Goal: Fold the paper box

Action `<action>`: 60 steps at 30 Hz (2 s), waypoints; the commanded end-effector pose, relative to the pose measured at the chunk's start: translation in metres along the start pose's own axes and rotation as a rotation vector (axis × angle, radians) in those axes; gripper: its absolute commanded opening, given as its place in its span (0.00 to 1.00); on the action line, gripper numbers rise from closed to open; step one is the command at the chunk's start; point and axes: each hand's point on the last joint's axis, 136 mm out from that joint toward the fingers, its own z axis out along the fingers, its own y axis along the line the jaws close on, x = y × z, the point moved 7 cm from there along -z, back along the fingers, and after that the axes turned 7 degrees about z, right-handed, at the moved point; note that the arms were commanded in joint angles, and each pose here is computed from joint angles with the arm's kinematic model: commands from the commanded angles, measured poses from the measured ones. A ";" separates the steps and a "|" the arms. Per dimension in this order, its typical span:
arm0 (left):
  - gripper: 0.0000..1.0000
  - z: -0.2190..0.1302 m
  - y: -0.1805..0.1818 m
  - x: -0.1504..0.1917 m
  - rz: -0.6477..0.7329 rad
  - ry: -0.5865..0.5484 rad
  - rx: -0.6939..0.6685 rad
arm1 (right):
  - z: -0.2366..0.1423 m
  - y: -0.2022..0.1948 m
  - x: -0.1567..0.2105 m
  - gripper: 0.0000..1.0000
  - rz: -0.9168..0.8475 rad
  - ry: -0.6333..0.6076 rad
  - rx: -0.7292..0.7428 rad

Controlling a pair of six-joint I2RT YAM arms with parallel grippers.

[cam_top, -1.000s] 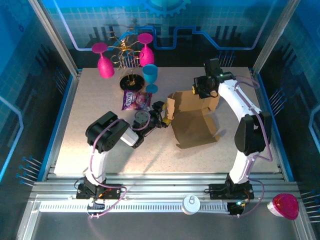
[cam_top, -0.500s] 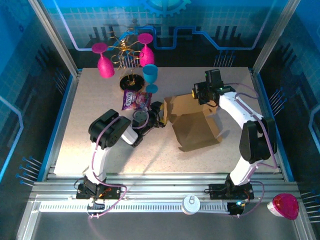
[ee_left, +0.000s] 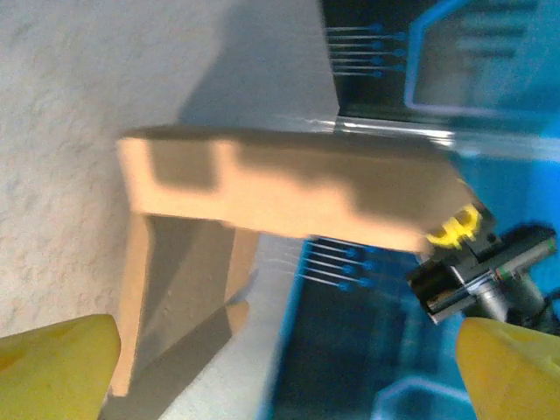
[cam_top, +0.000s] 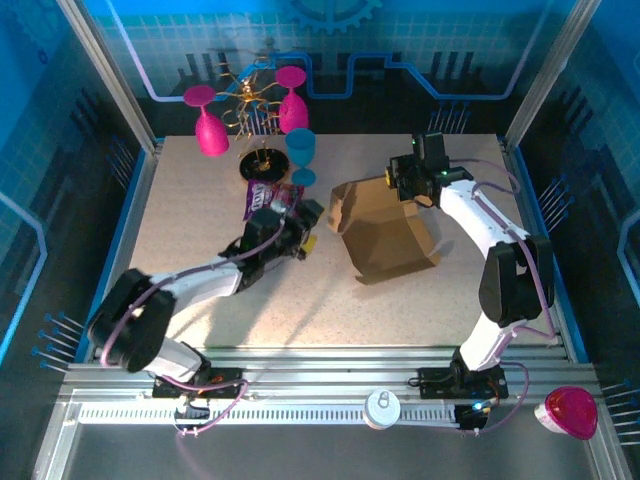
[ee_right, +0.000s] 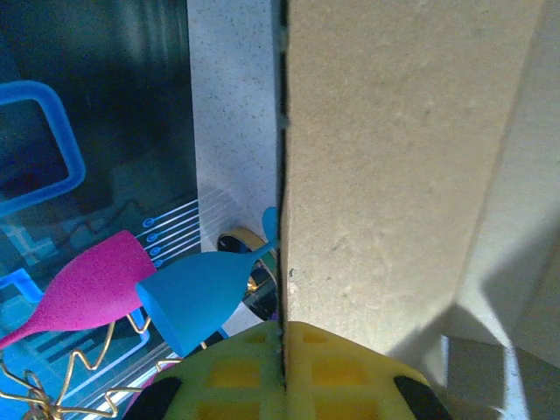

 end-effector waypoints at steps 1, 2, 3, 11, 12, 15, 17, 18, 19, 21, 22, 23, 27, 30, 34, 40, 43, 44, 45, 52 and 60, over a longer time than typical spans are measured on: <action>0.99 -0.051 -0.030 -0.013 0.498 -0.176 -0.453 | -0.004 0.011 0.002 0.00 0.011 -0.011 -0.036; 0.99 -0.056 -0.038 -0.024 0.525 -0.233 -0.490 | -0.003 0.012 0.003 0.00 0.008 -0.008 -0.041; 0.99 -0.060 -0.043 -0.034 0.515 -0.279 -0.507 | -0.003 0.012 0.003 0.00 0.008 -0.007 -0.039; 0.87 -0.044 -0.041 -0.068 0.294 -0.249 -0.420 | 0.002 0.003 0.008 0.00 0.023 0.003 -0.027; 0.82 -0.041 -0.041 -0.060 0.284 -0.231 -0.416 | 0.003 0.003 0.007 0.00 0.027 0.002 -0.026; 0.66 -0.027 -0.019 -0.023 0.119 -0.160 -0.317 | 0.006 0.005 0.006 0.00 0.037 -0.005 -0.033; 0.61 -0.017 -0.013 0.005 0.045 -0.091 -0.280 | 0.008 0.007 0.007 0.00 0.039 -0.005 -0.040; 0.60 -0.012 -0.015 0.016 0.048 -0.060 -0.254 | 0.008 0.008 0.008 0.00 0.042 -0.008 -0.043; 0.60 -0.006 -0.018 0.026 0.047 -0.035 -0.224 | 0.009 0.008 0.008 0.00 0.045 -0.011 -0.046; 0.57 0.008 -0.022 0.037 0.018 0.008 -0.157 | 0.010 0.008 0.009 0.00 0.052 -0.014 -0.053; 0.54 0.016 -0.022 0.042 -0.003 0.038 -0.149 | 0.011 0.007 0.009 0.00 0.054 -0.015 -0.050; 0.52 0.023 -0.020 0.047 -0.017 0.062 -0.145 | 0.011 0.008 0.009 0.00 0.054 -0.015 -0.049; 0.44 0.047 -0.006 0.063 -0.030 0.111 -0.153 | 0.013 0.006 0.011 0.00 0.053 -0.016 -0.033; 0.40 0.060 0.003 0.064 -0.036 0.102 -0.161 | 0.013 0.006 0.012 0.00 0.053 -0.014 -0.028; 0.40 0.077 0.012 0.064 -0.014 0.100 -0.185 | 0.012 0.007 0.012 0.00 0.050 -0.012 -0.028; 0.39 0.077 0.045 0.064 0.006 0.099 -0.300 | 0.010 0.008 0.012 0.00 0.047 -0.012 -0.025; 0.38 0.070 0.062 0.061 0.016 0.088 -0.347 | 0.010 0.008 0.011 0.00 0.045 -0.010 -0.022; 0.37 0.068 0.068 0.061 0.016 0.089 -0.359 | 0.010 0.008 0.012 0.00 0.042 -0.008 -0.020; 0.37 0.068 0.073 0.060 0.013 0.091 -0.367 | 0.010 0.007 0.012 0.00 0.039 -0.008 -0.019; 0.37 0.072 0.091 0.051 -0.001 0.072 -0.382 | 0.012 -0.003 0.014 0.00 0.028 0.000 0.002; 0.29 0.062 0.093 0.047 -0.028 0.057 -0.358 | 0.009 -0.009 0.015 0.00 0.015 -0.009 0.008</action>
